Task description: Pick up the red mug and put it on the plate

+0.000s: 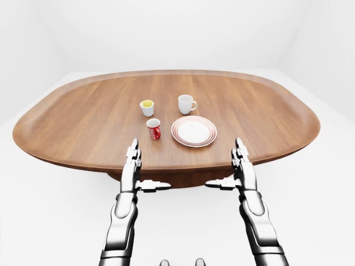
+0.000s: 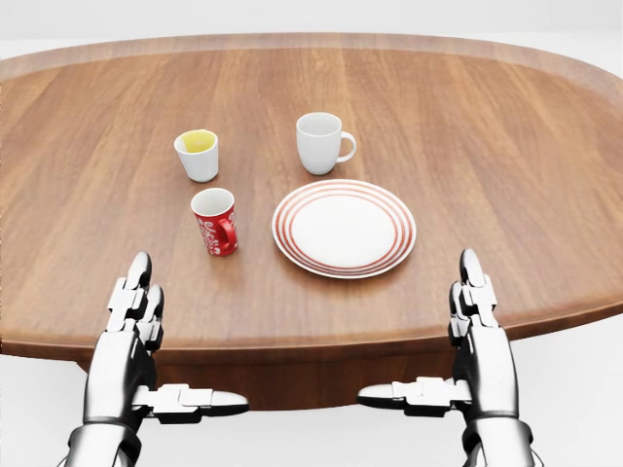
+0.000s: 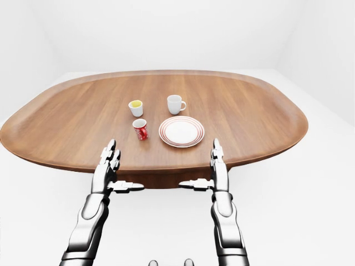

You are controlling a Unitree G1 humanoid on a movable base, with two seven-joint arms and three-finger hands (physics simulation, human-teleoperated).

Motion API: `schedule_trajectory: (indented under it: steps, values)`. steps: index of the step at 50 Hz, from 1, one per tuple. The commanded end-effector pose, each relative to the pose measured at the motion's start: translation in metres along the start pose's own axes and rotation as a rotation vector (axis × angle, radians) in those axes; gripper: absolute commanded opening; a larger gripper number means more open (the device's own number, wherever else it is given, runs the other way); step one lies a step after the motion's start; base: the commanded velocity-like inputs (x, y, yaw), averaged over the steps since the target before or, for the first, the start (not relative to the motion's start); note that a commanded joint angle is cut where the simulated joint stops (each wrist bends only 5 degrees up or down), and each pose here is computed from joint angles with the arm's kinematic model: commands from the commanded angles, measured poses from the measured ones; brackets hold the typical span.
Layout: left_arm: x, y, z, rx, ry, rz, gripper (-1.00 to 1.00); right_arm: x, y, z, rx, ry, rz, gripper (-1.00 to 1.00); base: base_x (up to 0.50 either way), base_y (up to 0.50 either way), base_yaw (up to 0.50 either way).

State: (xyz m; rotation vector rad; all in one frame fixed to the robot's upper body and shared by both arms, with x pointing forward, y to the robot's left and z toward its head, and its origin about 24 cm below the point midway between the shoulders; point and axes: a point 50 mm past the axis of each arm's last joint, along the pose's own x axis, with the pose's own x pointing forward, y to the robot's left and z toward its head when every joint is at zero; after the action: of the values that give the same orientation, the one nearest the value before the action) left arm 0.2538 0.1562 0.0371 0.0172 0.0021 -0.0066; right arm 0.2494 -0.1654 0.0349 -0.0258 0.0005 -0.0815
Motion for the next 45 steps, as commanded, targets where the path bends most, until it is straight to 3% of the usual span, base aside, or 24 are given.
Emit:
schedule_trajectory:
  steps: [1,45]
  values:
    - [0.0002,0.0001,-0.0005,0.003,0.000,0.002,1.00,-0.0002,-0.0010,-0.0007,-0.008,-0.002,-0.004,1.00,0.00,0.24,0.00]
    - [0.0010,0.0002,-0.0017,-0.002,0.008,0.004,1.00,0.0044,-0.0018,-0.0049,0.008,0.016,-0.014,1.00,0.00,0.22,0.00]
